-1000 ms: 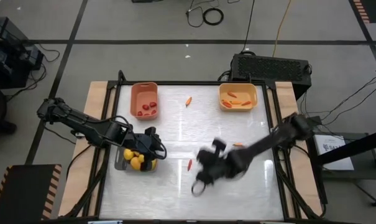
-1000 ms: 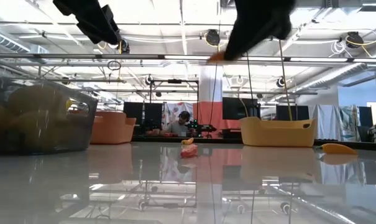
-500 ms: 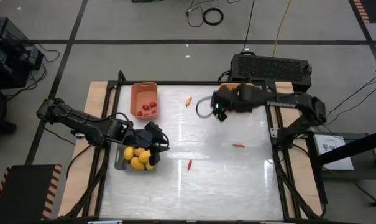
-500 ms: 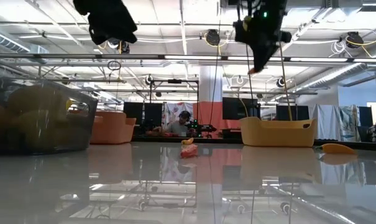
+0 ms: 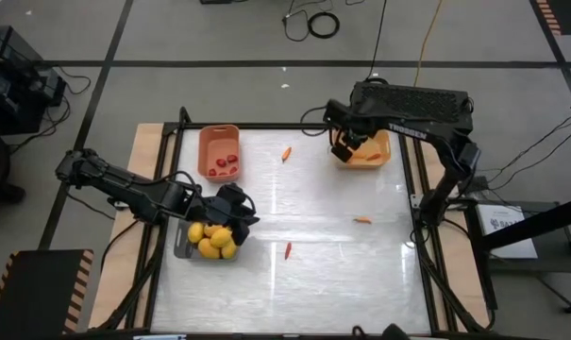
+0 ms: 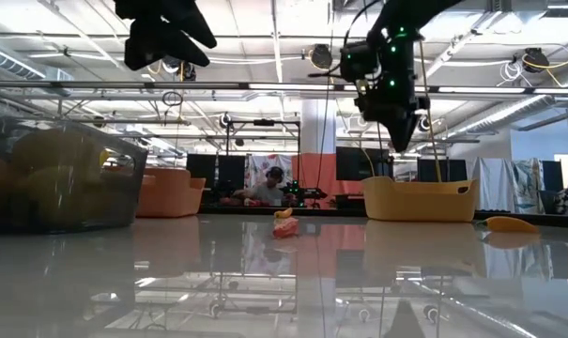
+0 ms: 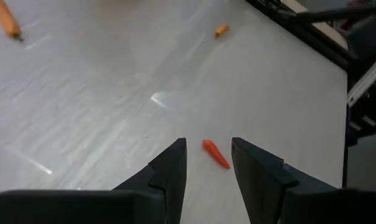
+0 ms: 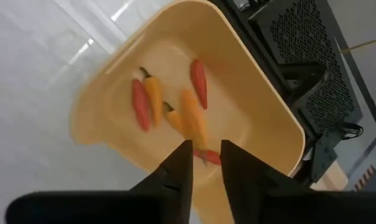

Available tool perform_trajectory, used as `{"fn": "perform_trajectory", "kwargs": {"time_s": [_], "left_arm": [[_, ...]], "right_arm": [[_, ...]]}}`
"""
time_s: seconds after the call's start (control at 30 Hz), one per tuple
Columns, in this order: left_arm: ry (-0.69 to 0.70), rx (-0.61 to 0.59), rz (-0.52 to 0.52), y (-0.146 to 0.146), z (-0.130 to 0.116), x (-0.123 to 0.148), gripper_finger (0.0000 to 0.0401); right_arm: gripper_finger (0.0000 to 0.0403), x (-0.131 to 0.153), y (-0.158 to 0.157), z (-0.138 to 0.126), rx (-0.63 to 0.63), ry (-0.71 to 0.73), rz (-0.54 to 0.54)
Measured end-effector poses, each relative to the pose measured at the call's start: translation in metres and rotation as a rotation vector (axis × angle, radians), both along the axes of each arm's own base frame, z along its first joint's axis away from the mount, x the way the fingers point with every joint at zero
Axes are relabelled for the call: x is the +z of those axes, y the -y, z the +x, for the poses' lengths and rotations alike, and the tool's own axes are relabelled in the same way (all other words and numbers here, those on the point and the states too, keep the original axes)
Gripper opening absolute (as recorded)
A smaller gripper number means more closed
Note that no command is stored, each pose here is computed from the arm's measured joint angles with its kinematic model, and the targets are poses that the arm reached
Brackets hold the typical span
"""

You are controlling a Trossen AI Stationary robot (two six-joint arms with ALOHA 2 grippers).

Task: Sort produce into baskets
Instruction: Put the yellow chili pepper into the yellow bin

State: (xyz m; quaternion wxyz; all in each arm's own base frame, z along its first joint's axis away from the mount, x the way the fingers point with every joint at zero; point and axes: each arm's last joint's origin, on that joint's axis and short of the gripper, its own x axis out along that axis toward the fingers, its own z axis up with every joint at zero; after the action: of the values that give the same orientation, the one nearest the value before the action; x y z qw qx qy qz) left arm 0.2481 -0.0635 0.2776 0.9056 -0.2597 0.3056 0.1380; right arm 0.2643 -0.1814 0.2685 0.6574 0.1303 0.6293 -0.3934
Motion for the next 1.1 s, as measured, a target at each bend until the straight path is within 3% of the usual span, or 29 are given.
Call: {"fn": "perform_trajectory", "kwargs": {"time_s": [0.3,0.5,0.77,0.9,1.0,1.1], "left_arm": [[0.019,0.049,0.000,0.007,-0.003,0.000,0.0135],[0.021,0.048,0.004,0.009,-0.003,0.001,0.0135],[0.021,0.048,0.003,0.009,-0.003,0.001,0.0135],[0.021,0.050,-0.002,0.009,-0.003,0.000,0.0135],[0.015,0.060,-0.015,0.009,-0.004,0.000,0.0134],[0.014,0.056,-0.020,0.009,-0.003,0.000,0.0135]], "right_arm": [[0.0144,-0.002,0.020,-0.005,0.016,0.017,-0.015],[0.0169,0.001,0.019,0.009,0.074,0.222,0.039],[0.0179,-0.014,0.005,0.058,0.485,0.421,0.103],[0.0179,-0.036,-0.001,0.082,0.593,0.432,0.105],[0.0179,-0.053,0.002,0.097,0.549,0.460,0.101],[0.0179,-0.063,0.017,0.110,0.406,0.500,0.124]]}}
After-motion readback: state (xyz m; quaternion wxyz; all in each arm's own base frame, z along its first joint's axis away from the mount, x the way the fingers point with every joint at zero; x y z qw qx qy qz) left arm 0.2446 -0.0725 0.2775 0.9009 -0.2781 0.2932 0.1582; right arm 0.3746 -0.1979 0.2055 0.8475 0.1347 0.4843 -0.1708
